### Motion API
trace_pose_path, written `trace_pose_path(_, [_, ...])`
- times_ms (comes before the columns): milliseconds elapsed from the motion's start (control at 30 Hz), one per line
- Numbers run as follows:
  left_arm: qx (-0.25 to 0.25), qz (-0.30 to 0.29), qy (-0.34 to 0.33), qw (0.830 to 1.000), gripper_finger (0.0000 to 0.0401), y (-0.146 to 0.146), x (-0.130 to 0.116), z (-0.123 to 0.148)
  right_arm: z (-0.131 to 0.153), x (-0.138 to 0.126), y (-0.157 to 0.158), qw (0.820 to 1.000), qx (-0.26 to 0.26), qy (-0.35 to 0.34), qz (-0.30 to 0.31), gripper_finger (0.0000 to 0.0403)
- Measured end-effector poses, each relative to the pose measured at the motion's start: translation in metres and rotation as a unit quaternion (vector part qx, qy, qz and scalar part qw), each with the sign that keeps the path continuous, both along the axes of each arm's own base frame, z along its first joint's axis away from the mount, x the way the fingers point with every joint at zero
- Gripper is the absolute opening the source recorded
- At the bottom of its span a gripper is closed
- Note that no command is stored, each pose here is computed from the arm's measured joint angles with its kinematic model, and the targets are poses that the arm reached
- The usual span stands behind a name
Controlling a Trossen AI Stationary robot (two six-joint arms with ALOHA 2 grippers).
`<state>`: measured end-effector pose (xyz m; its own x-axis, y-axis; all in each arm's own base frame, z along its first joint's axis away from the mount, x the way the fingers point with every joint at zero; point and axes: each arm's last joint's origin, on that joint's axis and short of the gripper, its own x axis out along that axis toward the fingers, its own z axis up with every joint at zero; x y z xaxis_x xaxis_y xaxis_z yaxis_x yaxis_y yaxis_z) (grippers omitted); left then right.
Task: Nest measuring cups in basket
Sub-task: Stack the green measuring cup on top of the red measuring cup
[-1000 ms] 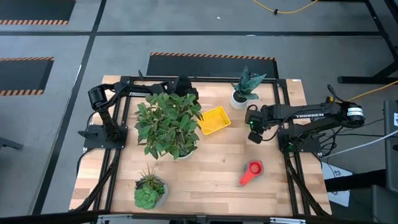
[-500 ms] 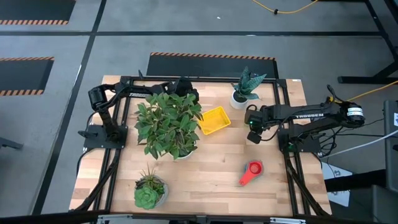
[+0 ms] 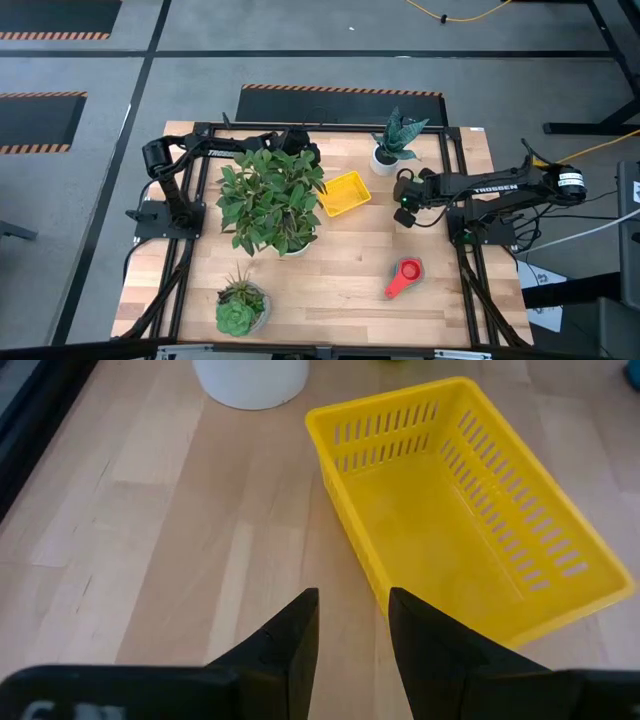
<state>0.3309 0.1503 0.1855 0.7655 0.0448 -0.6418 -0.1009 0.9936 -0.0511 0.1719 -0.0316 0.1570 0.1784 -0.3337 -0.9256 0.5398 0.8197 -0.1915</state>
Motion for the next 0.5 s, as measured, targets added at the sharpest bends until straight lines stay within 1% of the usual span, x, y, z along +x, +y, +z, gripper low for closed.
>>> trace_pose_path(167, [0.000, 0.000, 0.000, 1.000, 0.0117, 0.0001, -0.0001, 0.0000, 0.0000, 0.0003, 0.0002, 1.000, 0.003, -0.001, 0.003, 0.0083])
trace_pose_path(333, [0.000, 0.000, 0.000, 1.000, 0.0117, 0.0001, -0.0001, 0.0000, 0.0001, 0.0030, 0.0023, 0.999, 0.026, -0.011, 0.030, 0.0083])
trace_pose_path(500, [0.000, 0.001, 0.000, 1.000, 0.0117, 0.0001, -0.0001, 0.0000, -0.0047, 0.0020, 0.0020, 0.999, 0.015, -0.017, 0.028, 0.0083])
